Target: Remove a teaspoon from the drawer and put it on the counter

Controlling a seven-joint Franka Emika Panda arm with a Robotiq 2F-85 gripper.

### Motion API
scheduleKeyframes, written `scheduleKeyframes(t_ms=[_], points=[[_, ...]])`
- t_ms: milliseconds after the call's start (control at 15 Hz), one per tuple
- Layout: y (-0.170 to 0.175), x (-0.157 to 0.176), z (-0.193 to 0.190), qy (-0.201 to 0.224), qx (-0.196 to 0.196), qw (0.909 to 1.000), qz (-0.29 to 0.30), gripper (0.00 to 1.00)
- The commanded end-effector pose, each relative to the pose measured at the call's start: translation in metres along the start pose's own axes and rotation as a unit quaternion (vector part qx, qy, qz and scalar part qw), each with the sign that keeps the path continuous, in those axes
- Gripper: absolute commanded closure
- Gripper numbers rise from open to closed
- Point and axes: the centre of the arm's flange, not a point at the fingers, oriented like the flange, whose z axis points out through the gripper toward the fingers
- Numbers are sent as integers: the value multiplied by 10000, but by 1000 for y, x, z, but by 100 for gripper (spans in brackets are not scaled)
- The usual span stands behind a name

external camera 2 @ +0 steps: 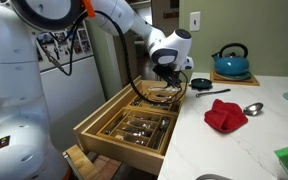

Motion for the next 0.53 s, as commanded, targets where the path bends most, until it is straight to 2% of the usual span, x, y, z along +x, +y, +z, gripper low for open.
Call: scheduleKeyframes(t_ms=[0,200,467], points=[[11,-24,-38,589,-156,9979,216,99],[26,-32,-63,1042,-253,9928,531,99],[43,-66,-87,1571,-280,9826,951,99]])
